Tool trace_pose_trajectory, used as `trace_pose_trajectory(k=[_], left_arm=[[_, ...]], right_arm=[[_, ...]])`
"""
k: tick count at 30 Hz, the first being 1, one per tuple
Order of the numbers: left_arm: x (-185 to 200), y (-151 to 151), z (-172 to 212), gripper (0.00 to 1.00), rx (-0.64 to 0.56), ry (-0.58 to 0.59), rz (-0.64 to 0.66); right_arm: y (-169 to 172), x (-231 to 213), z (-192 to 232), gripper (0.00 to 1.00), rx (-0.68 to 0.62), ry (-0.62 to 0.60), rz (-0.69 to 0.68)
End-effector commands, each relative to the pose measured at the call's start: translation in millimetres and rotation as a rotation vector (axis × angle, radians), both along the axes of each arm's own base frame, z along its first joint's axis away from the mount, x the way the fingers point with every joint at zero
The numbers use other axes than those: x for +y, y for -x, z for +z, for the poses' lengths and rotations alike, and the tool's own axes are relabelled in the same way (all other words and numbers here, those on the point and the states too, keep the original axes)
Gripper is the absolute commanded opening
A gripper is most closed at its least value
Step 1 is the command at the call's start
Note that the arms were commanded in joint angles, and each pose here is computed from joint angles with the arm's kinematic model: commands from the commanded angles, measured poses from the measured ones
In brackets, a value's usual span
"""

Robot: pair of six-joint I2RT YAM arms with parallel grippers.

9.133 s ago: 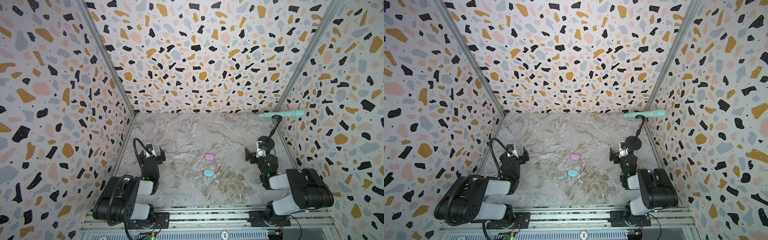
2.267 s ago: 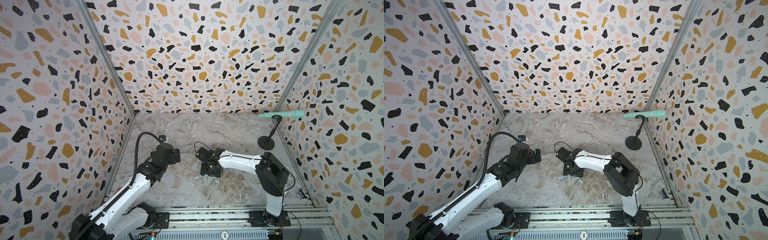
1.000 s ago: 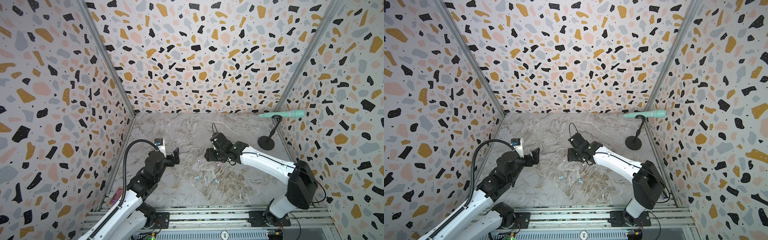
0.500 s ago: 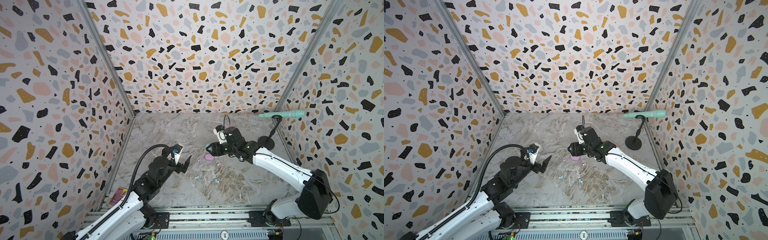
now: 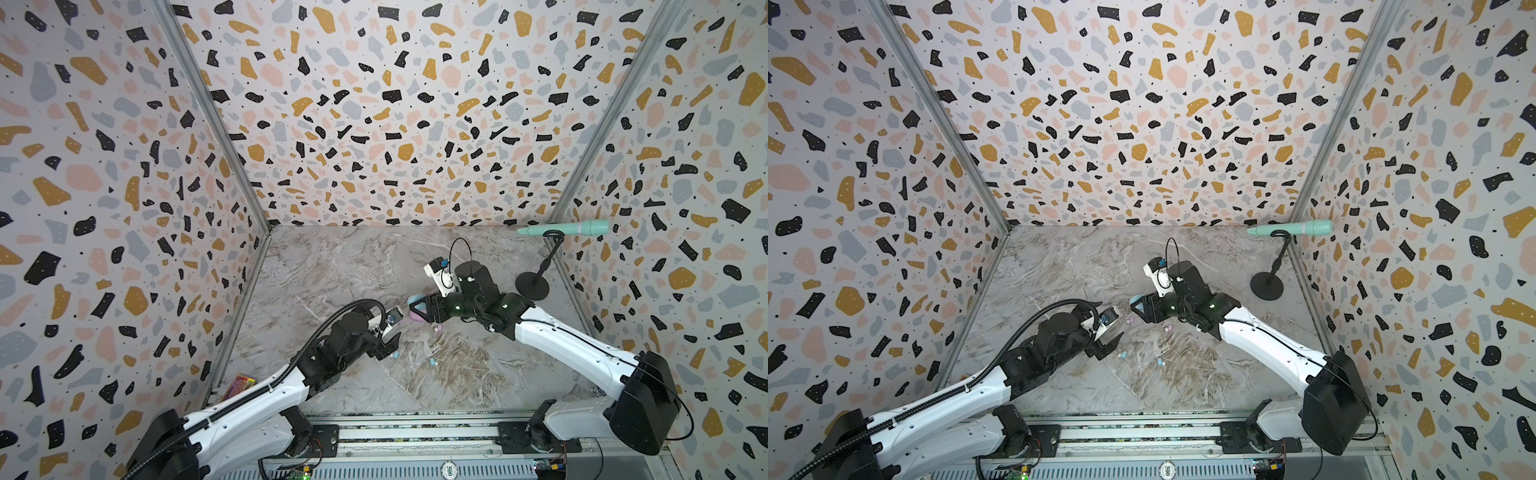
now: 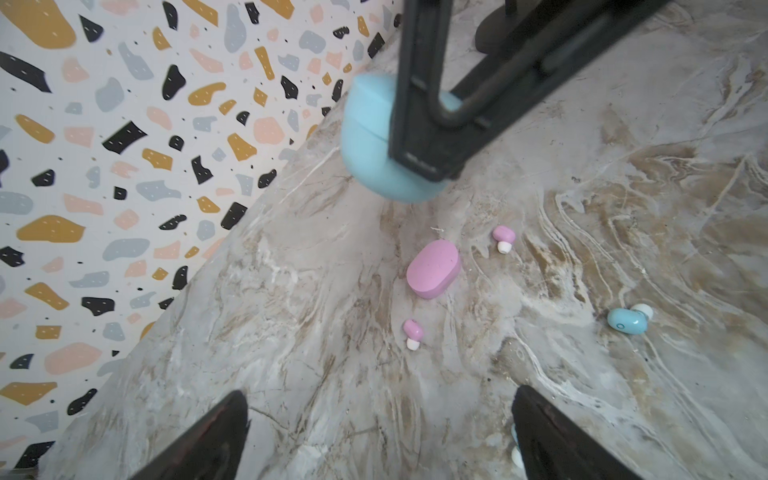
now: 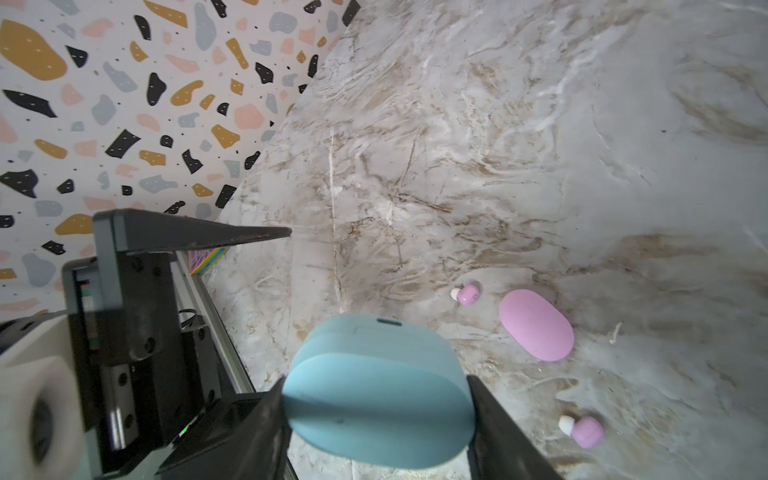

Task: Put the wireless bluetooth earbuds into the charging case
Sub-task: 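Lift the light-blue case with the right gripper while the left gripper reaches toward it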

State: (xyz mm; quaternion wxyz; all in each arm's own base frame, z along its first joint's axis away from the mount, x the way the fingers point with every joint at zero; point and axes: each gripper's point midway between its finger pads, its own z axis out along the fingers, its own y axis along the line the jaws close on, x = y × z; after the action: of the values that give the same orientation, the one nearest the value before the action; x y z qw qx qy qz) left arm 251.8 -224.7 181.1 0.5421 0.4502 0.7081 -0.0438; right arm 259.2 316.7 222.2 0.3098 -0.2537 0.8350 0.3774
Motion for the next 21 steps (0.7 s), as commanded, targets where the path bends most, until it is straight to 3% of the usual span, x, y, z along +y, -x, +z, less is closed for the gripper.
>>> trace_pose_trajectory(k=[1, 11, 21], left_arm=[[-3, -3, 24, 1.0, -0.1, 0.046, -0.01], [-13, 12, 25, 0.99, -0.093, 0.048, -0.084], [-16, 23, 23, 0.94, -0.102, 0.045, -0.124]], right_arm=[[14, 12, 17, 0.0, -0.032, -0.077, 0.108], [33, 29, 8, 0.0, 0.016, -0.117, 0.276], [37, 33, 4, 0.0, 0.03, -0.118, 0.318]])
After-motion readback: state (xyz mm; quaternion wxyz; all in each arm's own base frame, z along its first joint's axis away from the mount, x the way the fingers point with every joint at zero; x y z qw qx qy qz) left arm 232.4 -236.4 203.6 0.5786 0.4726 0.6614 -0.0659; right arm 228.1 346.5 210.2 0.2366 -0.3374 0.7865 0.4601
